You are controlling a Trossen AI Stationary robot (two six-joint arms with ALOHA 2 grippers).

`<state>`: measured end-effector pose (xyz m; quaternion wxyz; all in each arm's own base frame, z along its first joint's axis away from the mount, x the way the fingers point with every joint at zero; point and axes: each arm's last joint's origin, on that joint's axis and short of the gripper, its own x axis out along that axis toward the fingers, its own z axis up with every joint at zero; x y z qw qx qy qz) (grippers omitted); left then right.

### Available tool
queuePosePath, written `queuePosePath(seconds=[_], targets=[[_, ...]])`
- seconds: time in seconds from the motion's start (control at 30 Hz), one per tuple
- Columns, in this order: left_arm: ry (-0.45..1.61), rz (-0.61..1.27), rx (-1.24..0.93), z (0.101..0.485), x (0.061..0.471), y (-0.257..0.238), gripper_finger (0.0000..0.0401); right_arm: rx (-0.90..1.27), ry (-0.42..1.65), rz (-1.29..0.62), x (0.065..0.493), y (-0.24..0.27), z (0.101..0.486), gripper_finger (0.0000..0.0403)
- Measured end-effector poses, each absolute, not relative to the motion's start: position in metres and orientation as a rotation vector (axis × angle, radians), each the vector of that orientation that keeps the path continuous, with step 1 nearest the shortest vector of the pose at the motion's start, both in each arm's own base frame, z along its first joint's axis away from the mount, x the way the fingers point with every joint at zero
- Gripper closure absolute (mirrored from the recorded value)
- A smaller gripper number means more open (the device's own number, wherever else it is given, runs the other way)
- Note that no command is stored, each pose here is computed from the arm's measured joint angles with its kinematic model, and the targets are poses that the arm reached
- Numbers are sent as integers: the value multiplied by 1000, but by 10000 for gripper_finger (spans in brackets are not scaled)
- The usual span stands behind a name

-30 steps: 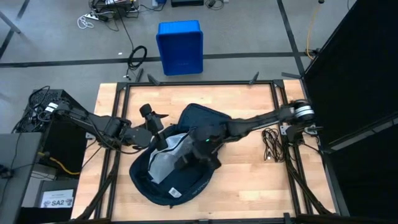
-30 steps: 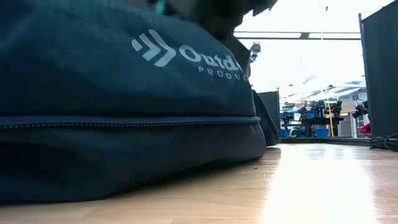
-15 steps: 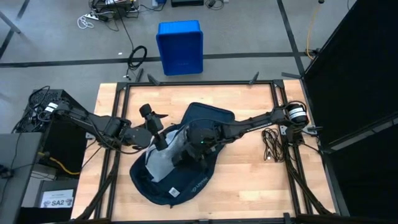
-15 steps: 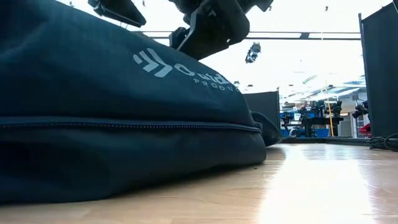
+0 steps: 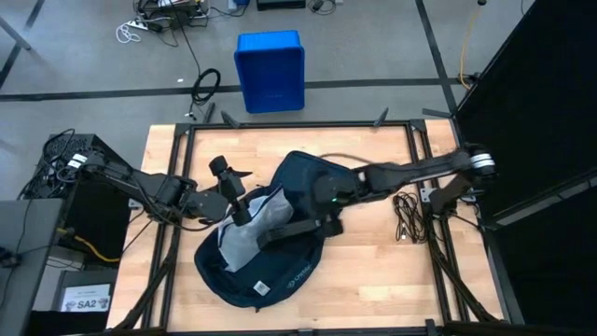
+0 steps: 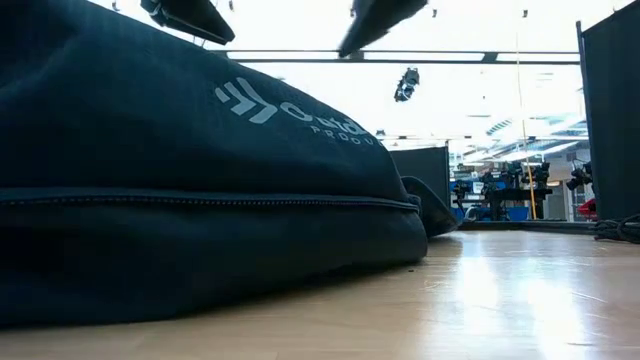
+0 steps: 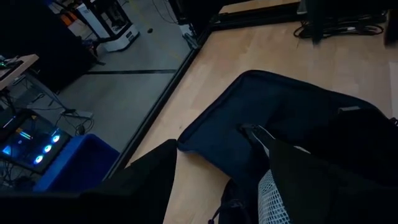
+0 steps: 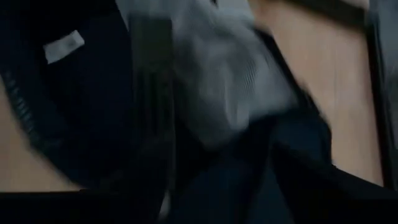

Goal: Unpack backpack
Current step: Put the black charger cable into the backpack

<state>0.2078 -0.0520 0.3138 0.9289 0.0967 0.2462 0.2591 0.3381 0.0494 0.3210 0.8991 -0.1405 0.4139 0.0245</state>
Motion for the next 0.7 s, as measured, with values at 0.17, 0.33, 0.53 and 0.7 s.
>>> queuePosePath(seconds=[0.17,0.33,0.53,0.7], targets=[[507,532,198,314,208,-52,172,-114,1103,-173,292,39,324,188],[507,532,197,314,208,-52,172,50,1250,-331,252,31,297,202],[507,529,196,314,208,-52,172,327,1382,-543,196,11,225,206],[512,511,190,313,208,-52,172,562,1441,-759,155,-1,185,204]])
